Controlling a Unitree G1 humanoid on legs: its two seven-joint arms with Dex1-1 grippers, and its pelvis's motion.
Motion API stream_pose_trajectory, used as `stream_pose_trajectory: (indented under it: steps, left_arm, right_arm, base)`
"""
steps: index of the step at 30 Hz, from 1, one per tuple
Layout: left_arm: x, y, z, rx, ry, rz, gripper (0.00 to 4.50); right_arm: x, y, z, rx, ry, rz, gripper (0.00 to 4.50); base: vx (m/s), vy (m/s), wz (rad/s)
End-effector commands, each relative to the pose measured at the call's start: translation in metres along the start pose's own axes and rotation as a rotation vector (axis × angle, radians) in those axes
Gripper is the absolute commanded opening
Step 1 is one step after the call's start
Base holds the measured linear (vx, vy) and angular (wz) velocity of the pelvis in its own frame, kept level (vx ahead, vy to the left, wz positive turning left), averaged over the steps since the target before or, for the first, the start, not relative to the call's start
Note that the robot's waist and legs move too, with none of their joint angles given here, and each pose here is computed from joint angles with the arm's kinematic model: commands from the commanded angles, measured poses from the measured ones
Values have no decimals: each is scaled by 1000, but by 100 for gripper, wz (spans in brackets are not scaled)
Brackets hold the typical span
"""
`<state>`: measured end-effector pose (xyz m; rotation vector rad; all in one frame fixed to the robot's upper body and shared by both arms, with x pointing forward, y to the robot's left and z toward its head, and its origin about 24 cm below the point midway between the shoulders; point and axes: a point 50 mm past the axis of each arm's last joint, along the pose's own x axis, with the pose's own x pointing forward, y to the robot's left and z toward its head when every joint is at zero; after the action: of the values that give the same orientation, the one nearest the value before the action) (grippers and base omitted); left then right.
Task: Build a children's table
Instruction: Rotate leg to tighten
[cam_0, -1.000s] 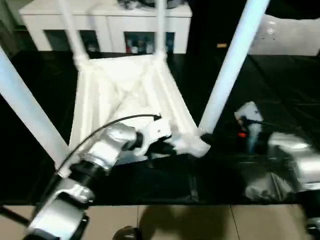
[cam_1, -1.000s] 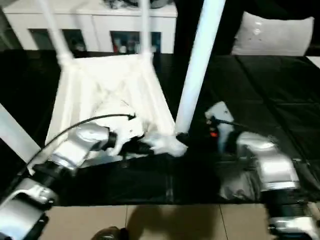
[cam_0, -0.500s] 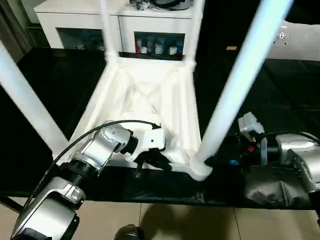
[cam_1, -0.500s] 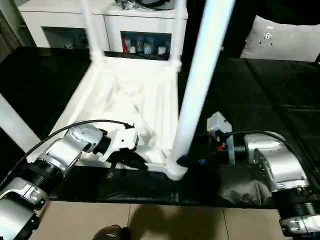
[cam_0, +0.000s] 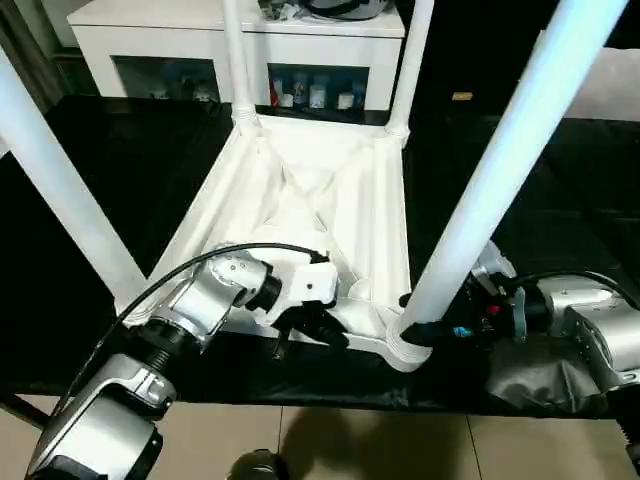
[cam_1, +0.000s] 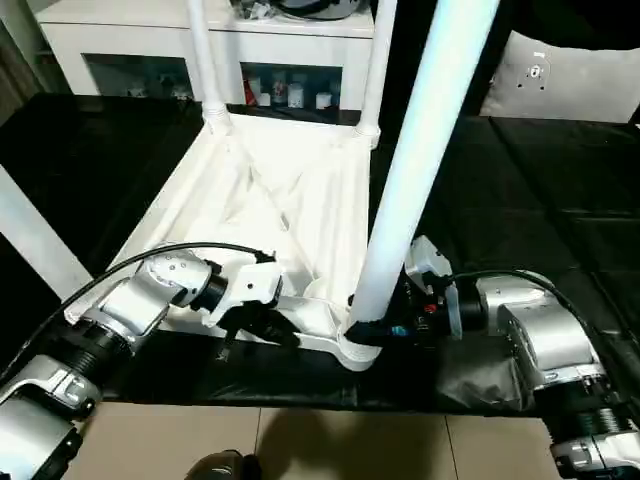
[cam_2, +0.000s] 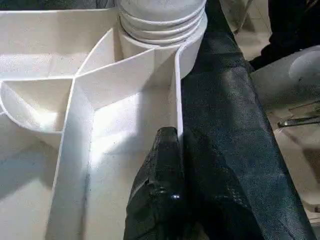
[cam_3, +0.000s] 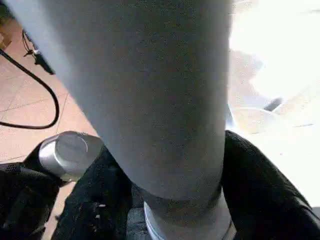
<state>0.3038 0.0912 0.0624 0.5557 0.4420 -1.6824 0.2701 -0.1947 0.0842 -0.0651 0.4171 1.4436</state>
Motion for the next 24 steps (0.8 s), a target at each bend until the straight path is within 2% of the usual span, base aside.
stream_pose_trajectory:
  steps: [1,5,7,9,11,12,15,16,18,19,20,22,24]
  left_arm:
    - [-2,4,13,43,-35,18,0]
    - [-1,4,15,8,-64,52,0]
    - [0,7,17,-51,-86,104,0]
    - [4,13,20,-101,-106,185,0]
    - [6,16,21,-119,-114,221,0]
    - [7,18,22,-134,-120,250,0]
    - [17,30,31,-217,-149,408,0]
    - [17,30,31,-217,-149,408,0]
    - [23,34,36,-246,-160,486,0]
    - [30,38,43,-276,-181,545,0]
    - [32,39,45,-282,-189,559,0]
    - [35,39,46,-272,-183,567,0]
    - [36,38,46,-262,-176,565,0]
  right_arm:
    - [2,6,-4,34,-6,47,217]
    - [7,8,-4,64,-38,14,210]
    - [17,4,-2,110,-64,-77,209]
    - [28,-6,0,113,-67,-237,209]
    - [31,-10,1,126,-75,-288,209]
    - [34,-13,2,143,-84,-329,206]
    - [50,-33,7,241,-146,-597,204]
    - [50,-33,7,241,-146,-597,204]
    - [55,-41,8,233,-134,-721,204]
    - [60,-48,12,252,-206,-787,238]
    - [61,-49,14,257,-223,-789,258]
    - [61,-49,15,233,-213,-814,270]
    - [61,-49,16,215,-212,-812,300]
  base:
    - [0,0,0]
    - [0,0,0]
    - [0,0,0]
    - [0,0,0]
    - [0,0,0]
    - [0,0,0]
    - [0,0,0]
    - [0,0,0]
    - [0,0,0]
    - [0,0,0]
    - [0,0,0]
    - [0,0,0]
    - [0,0,0]
